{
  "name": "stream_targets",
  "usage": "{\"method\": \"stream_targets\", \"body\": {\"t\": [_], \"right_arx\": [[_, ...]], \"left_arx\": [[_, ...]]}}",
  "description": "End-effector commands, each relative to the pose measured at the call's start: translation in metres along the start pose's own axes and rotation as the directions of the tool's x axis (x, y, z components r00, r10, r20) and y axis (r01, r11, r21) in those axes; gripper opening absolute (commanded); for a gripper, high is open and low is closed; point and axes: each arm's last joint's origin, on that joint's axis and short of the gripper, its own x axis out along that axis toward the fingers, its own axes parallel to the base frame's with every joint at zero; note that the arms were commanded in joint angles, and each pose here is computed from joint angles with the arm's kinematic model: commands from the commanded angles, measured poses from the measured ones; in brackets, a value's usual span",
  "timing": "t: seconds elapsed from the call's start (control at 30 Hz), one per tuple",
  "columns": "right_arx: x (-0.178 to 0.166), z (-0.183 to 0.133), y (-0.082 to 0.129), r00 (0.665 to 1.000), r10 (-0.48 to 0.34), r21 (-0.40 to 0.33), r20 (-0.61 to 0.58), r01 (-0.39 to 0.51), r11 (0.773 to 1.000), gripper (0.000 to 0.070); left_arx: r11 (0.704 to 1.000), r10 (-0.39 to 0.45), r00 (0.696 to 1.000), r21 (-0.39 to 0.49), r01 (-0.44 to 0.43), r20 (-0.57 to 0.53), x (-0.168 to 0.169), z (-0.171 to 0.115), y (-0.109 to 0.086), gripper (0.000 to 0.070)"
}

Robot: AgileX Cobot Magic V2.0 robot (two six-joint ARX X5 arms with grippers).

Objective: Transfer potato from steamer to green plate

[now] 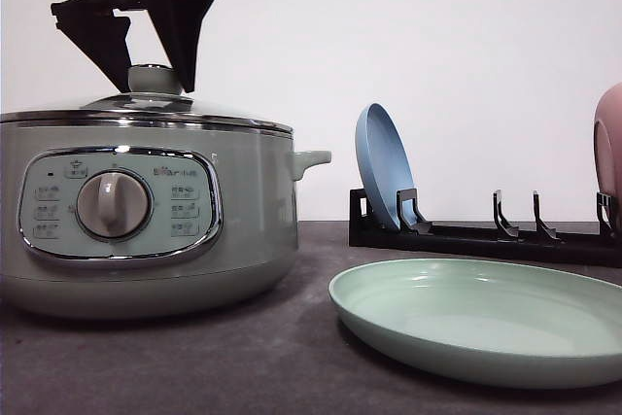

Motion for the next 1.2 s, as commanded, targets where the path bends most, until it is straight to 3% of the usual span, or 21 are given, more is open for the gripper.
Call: {"method": "stream_targets", "body": {"t": [0.0, 0.3, 0.4, 0.43, 0.77, 1.17], "right_arx": [[0.001, 0.004, 0.001, 1.000, 0.001, -0.022, 0.006, -0.001, 1.000, 0.0426], [0.001, 0.004, 0.001, 1.000, -0.025, -0.021, 0.004, 0.025, 0.999, 0.0426], [0.001, 0.004, 0.001, 1.000, -0.025, -0.020, 0.004, 0.025, 0.999, 0.0426], [0.001, 0.004, 0.001, 1.000, -0.025, -0.020, 0.003, 0.025, 0.999, 0.0426], [0.001, 0.004, 0.000, 1.000, -0.025, -0.020, 0.004, 0.025, 0.999, 0.0426], [0.001, 0.004, 0.001, 1.000, -0.025, -0.017, 0.004, 0.025, 1.000, 0.0426]], "left_arx": [[1.000, -0.006, 1.000, 0.011, 0.006, -0.001, -0.001, 0.003, -0.003, 0.0374], [1.000, -0.007, 1.000, 0.010, 0.007, -0.029, -0.002, 0.000, -0.003, 0.0151], [1.000, -0.007, 0.999, 0.009, 0.007, -0.033, -0.002, 0.000, -0.003, 0.0017], [1.000, -0.007, 0.999, 0.010, 0.007, -0.033, -0.003, 0.000, -0.003, 0.0004], [1.000, -0.004, 1.000, 0.010, 0.004, 0.019, -0.015, -0.001, -0.002, 0.0001], [0.999, 0.037, 0.979, -0.041, -0.029, 0.200, -0.077, -0.022, 0.014, 0.0001]]}}
